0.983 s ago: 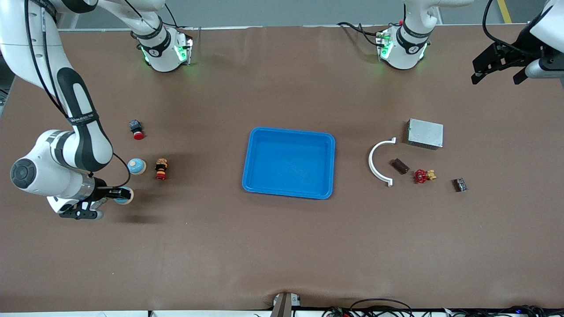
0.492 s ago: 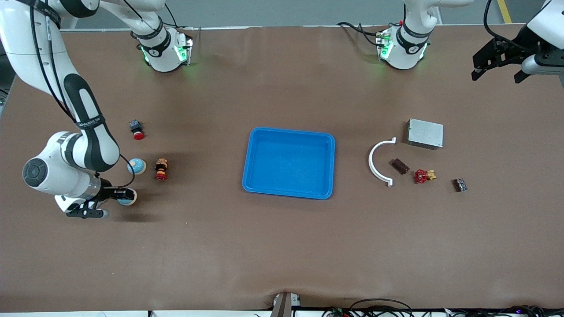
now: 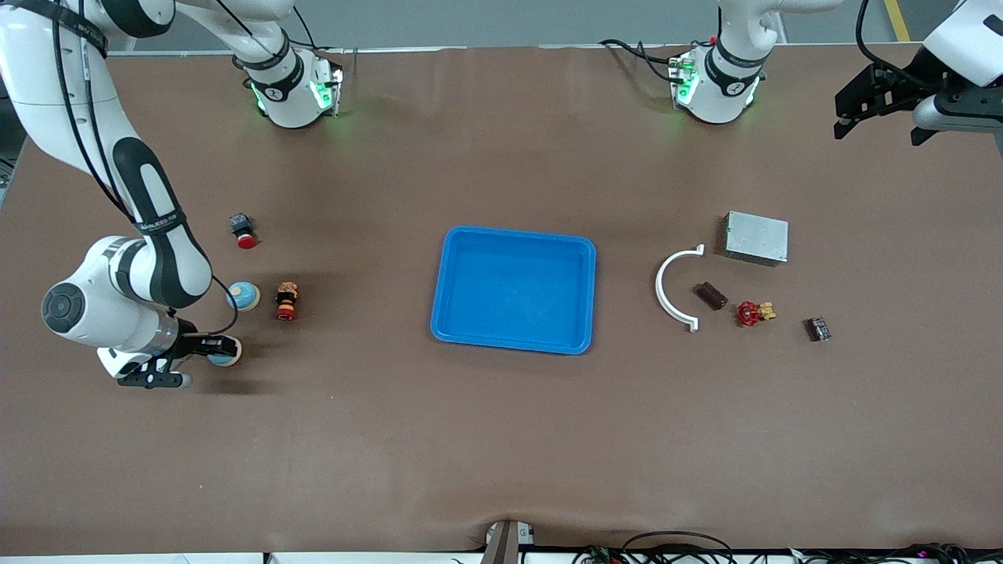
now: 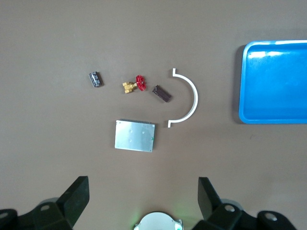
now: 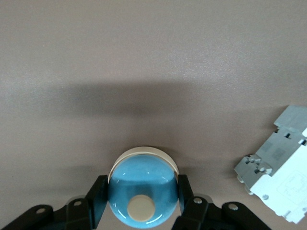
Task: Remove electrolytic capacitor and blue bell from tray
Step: 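Lower the second bell beside the first bell and open the right gripper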
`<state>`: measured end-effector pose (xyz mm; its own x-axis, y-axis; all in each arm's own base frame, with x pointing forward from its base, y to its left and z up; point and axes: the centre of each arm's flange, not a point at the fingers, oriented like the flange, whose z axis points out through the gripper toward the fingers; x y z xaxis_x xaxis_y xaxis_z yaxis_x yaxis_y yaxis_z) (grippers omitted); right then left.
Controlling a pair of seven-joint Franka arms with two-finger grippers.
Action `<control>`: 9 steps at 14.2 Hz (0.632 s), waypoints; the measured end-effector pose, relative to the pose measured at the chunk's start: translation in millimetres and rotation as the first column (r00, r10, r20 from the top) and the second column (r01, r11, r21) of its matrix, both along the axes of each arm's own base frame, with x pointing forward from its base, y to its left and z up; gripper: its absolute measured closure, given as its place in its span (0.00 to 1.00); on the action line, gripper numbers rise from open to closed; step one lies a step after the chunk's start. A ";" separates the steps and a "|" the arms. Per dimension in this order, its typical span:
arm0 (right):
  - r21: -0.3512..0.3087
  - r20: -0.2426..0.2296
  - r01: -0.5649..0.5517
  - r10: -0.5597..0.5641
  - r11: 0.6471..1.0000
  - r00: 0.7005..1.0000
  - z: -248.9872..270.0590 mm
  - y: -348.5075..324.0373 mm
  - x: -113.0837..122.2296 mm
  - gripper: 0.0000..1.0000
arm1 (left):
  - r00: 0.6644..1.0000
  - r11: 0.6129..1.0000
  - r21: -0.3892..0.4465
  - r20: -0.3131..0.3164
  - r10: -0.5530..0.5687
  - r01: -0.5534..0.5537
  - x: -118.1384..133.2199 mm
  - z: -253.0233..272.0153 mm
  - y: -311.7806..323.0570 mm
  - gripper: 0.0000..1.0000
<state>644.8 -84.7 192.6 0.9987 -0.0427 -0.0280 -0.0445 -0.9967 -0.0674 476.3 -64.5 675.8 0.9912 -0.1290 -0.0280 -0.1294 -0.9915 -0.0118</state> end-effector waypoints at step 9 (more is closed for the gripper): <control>-0.005 0.024 0.000 0.000 1.000 1.000 -6.0 1.1 -2.0 0.22 | 1.000 1.000 0.002 -0.008 0.002 -0.002 -1.4 1.1 1.0 0.00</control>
<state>642.8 -83.6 186.6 0.9991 -0.0428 -0.0041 -0.0430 -0.9971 -0.0634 474.8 -63.5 676.8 0.9912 -0.1272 -0.0358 -0.1277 -0.9917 -0.0126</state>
